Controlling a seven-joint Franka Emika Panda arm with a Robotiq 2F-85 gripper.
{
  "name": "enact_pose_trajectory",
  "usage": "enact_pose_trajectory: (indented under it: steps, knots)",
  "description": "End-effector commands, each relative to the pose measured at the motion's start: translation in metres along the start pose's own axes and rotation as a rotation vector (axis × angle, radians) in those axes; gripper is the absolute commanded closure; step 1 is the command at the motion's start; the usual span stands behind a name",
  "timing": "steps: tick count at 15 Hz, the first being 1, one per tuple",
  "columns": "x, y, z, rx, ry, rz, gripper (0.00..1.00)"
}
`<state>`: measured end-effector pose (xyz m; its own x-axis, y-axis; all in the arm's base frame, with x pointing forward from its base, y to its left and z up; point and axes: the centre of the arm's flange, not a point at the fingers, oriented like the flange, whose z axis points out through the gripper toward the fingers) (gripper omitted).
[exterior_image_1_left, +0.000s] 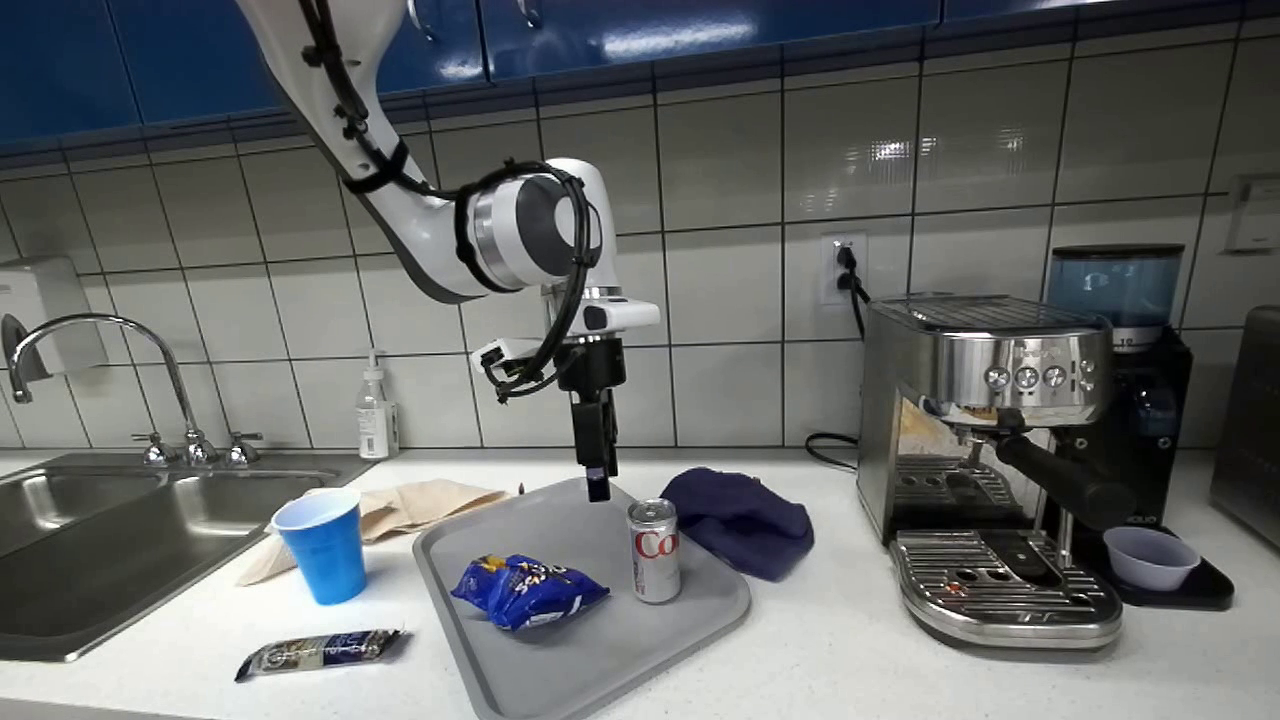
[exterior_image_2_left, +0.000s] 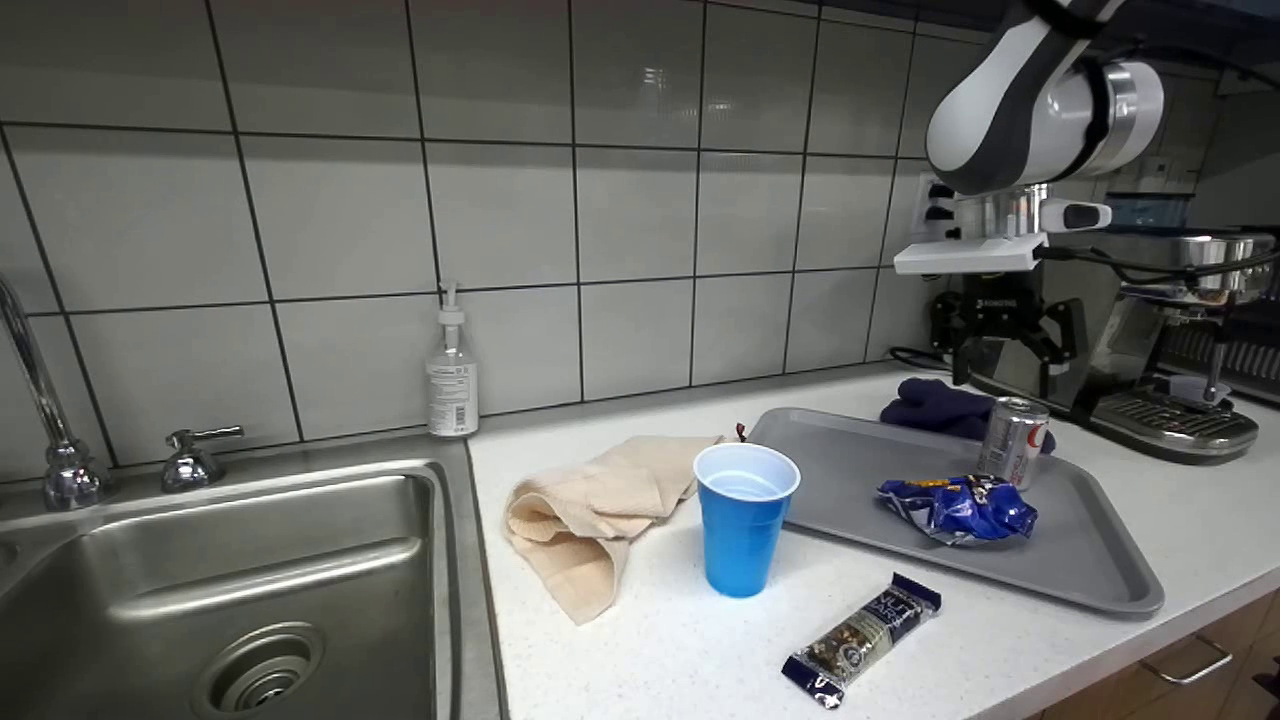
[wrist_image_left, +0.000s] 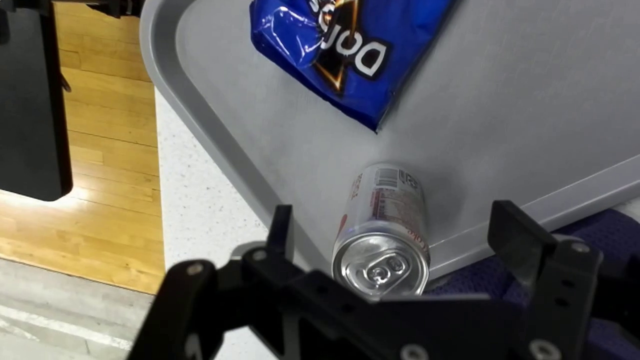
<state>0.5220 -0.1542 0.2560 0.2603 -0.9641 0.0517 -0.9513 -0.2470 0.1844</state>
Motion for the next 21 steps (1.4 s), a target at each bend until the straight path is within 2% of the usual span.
enact_pose_trajectory:
  steps: [1, 7, 21]
  knots:
    - [-0.001, 0.000, 0.001, 0.009, -0.002, -0.015, 0.00]
    - [0.006, -0.002, 0.009, 0.013, -0.018, -0.024, 0.00]
    - [0.032, -0.008, 0.028, 0.089, -0.045, 0.002, 0.00]
